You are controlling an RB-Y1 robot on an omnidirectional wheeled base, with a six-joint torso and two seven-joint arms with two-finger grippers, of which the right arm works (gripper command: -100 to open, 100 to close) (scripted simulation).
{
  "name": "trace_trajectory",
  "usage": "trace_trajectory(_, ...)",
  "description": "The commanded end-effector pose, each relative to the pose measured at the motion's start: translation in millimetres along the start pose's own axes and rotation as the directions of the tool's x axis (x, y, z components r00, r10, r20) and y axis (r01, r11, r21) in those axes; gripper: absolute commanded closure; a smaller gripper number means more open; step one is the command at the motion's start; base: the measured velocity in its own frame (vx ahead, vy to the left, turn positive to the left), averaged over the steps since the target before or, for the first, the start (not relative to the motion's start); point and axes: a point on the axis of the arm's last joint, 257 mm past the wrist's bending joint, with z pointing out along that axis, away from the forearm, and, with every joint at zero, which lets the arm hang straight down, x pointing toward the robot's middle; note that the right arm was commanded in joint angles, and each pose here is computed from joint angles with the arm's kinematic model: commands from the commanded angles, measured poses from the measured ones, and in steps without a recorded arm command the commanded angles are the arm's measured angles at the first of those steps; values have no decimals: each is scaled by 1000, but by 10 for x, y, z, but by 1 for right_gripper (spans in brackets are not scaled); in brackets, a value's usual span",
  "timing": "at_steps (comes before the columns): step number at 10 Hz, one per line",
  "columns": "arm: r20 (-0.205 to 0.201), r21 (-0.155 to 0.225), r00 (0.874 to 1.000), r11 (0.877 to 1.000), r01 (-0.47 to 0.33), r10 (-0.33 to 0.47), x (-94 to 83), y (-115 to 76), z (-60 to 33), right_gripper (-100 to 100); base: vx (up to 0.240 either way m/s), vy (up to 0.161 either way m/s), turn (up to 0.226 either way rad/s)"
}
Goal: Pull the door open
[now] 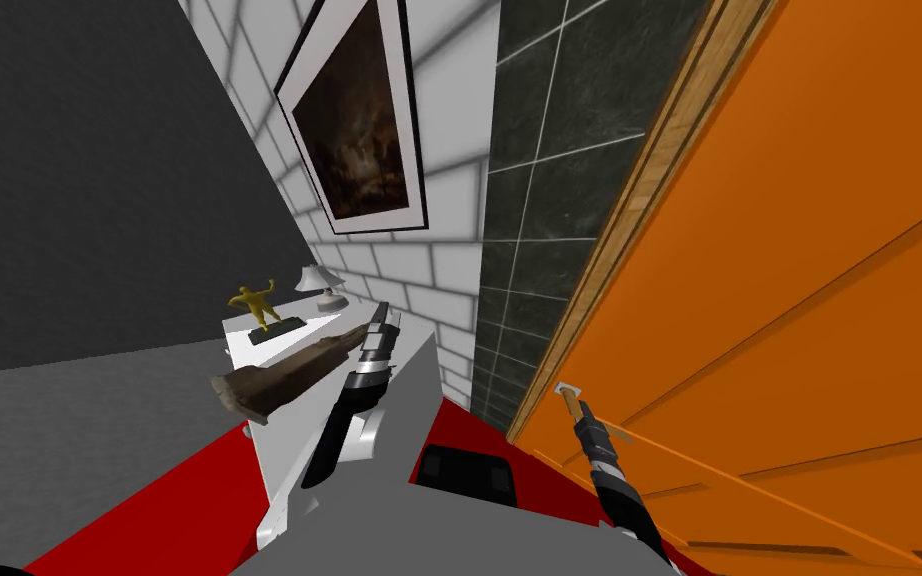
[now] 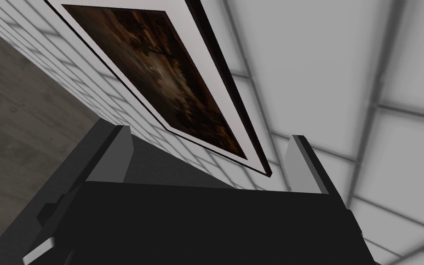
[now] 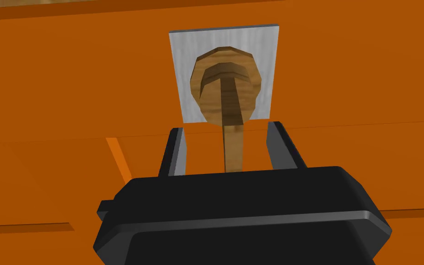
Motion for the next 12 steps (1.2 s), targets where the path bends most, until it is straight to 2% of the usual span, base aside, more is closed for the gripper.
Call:
trace_trajectory(1, 0, 1, 1000, 1000, 0, 0, 0, -3, -3, 100, -26, 7, -5)
trace_trajectory(5, 0, 1, 1000, 1000, 0, 0, 0, -3, -3, 100, -12, 3, 1)
trace_trajectory(6, -15, 5, 1000, 1000, 1, -1, -1, -23, -55, 100, -116, -35, 131)
trace_trajectory(12, -74, 0, 997, 1000, 2, -2, -9, -13, -214, 100, -194, -23, 118)
